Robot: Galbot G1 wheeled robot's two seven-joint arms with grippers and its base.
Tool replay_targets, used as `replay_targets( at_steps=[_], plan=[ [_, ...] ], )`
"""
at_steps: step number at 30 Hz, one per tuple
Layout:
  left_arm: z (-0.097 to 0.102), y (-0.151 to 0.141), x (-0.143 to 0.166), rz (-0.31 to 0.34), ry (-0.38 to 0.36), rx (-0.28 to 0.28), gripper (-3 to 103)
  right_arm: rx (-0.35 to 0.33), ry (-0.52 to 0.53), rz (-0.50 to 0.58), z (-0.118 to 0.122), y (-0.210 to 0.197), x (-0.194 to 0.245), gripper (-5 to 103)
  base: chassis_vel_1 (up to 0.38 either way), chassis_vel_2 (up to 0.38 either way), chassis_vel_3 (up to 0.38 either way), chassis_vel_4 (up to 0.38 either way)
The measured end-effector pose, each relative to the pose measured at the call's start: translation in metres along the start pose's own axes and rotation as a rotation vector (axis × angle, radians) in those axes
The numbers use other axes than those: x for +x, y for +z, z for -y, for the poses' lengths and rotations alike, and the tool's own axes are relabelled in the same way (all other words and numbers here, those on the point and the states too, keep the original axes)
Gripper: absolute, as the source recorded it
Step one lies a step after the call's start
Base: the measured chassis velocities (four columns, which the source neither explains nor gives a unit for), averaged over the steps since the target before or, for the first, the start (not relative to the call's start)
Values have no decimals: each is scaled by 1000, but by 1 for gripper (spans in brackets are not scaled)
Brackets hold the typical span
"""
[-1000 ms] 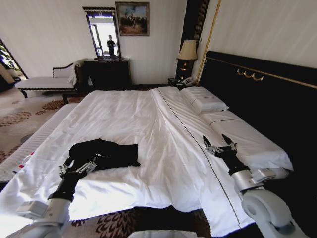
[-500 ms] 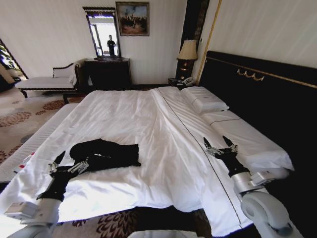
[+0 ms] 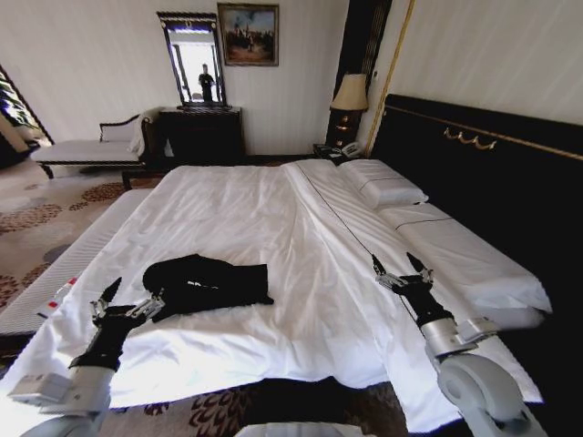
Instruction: Fold the clothes on the bed.
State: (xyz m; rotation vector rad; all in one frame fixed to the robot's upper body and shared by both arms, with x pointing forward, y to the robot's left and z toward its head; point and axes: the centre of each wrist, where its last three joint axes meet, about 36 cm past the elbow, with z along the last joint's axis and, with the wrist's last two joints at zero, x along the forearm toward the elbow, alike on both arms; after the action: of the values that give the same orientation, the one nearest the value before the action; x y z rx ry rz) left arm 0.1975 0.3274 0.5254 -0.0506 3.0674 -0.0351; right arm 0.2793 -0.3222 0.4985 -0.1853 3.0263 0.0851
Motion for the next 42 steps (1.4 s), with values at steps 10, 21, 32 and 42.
replay_targets(
  at_steps=[10, 21, 32, 42],
  plan=[
    [5, 0, 3, -2, -9, 31, 100, -4, 2, -1, 0, 1, 1, 100, 37, 40, -42, -48],
    [5, 0, 3, 1, -11, 36, 100, -10, 3, 8, 0, 2, 2, 100, 53, 81, -55, -86],
    [6, 0, 3, 2, -14, 40, 100, -19, 7, 10, -1, 4, 3, 100, 72, 123, -77, -118],
    [6, 0, 3, 9, -21, 44, 100, -23, 8, 8, -3, 5, 4, 100, 61, 90, -63, -110]
  ],
)
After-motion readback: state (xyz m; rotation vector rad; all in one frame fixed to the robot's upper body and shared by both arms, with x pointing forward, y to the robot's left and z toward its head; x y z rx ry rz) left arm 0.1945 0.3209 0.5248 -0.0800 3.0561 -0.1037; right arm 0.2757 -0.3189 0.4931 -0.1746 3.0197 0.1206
